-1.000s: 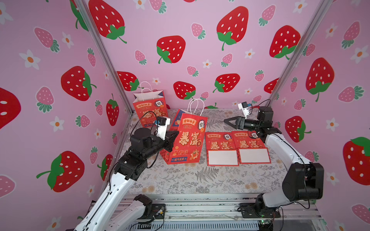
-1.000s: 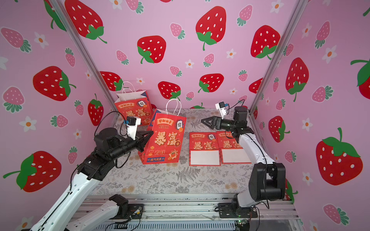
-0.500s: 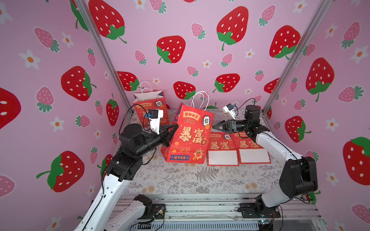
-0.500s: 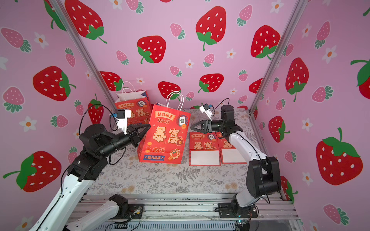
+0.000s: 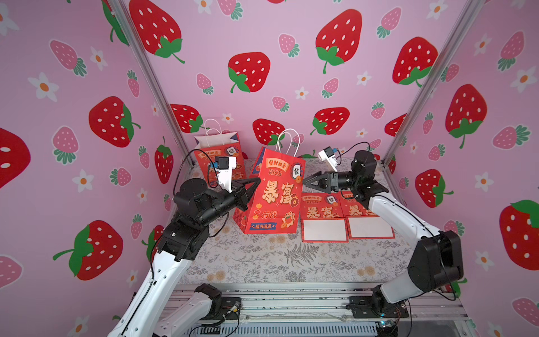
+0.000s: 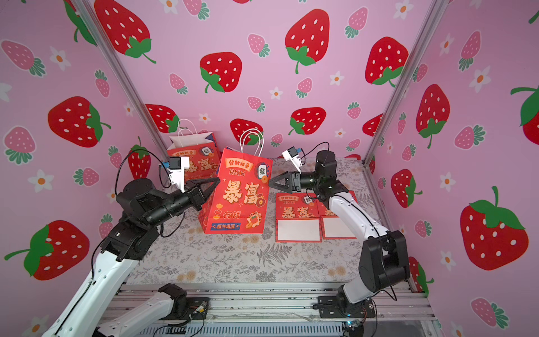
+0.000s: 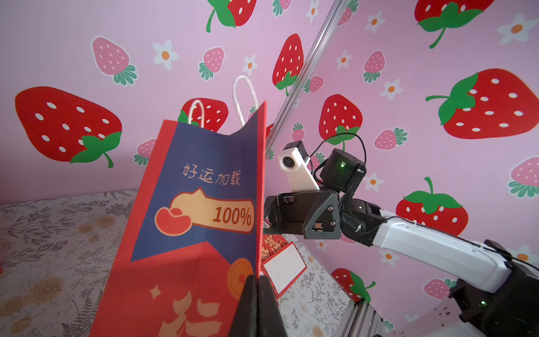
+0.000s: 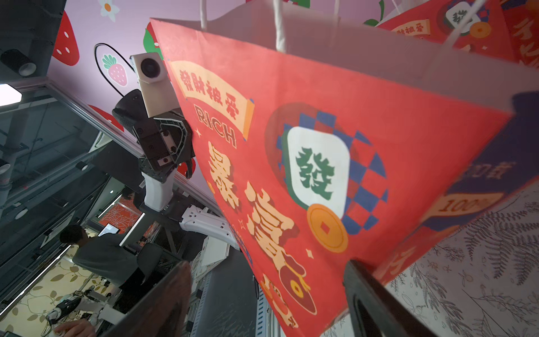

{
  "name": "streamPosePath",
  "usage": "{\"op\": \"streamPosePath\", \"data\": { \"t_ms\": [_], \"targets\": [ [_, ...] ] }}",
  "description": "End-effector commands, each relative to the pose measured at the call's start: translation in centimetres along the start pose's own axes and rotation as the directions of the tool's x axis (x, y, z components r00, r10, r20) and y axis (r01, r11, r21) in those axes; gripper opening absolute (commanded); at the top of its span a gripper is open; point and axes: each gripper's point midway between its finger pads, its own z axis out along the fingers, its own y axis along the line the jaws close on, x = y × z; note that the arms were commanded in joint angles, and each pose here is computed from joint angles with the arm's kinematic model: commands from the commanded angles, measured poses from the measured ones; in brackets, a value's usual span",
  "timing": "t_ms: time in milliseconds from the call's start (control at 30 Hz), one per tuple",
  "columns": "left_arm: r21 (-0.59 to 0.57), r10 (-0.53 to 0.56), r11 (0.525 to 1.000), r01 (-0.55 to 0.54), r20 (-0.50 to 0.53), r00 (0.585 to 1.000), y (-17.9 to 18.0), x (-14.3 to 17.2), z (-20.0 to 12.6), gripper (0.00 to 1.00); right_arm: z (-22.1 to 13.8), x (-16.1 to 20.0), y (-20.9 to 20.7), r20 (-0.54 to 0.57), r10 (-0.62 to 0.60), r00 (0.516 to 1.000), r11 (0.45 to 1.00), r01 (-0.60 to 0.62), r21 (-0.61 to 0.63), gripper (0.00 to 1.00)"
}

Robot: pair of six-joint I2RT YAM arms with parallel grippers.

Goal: Put away the paper bag
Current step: Press the paper bag.

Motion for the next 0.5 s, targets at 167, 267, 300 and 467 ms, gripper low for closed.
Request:
{"op": "streamPosePath", "data": {
  "t_ms": [167, 267, 300, 467],
  "targets": [
    [0.09, 0.014, 0.996, -0.024, 0.113, 0.993, -2.6, -3.2, -1.1, 0.0, 1.9, -1.8, 1.5, 0.049, -0.076, 0.996, 0.997, 0.076, 0.004, 0.75],
    [0.093, 0.016, 0.995, -0.028, 0.125, 0.992, -2.8, -3.5, -1.4, 0.0, 2.5, -1.6, 1.1, 0.041, -0.063, 0.997, 0.998, 0.063, 0.006, 0.74],
    [0.088, 0.02, 0.996, -0.031, 0.13, 0.991, -2.8, -3.7, -1.5, 0.0, 2.3, -1.6, 0.9, 0.044, -0.058, 0.997, 0.998, 0.057, 0.013, 0.73],
    [0.043, 0.044, 0.998, -0.05, 0.138, 0.989, -2.4, -3.7, -2.2, 0.0, 1.0, -2.2, -0.1, 0.086, -0.043, 0.995, 0.997, 0.037, 0.069, 0.72]
  ]
}}
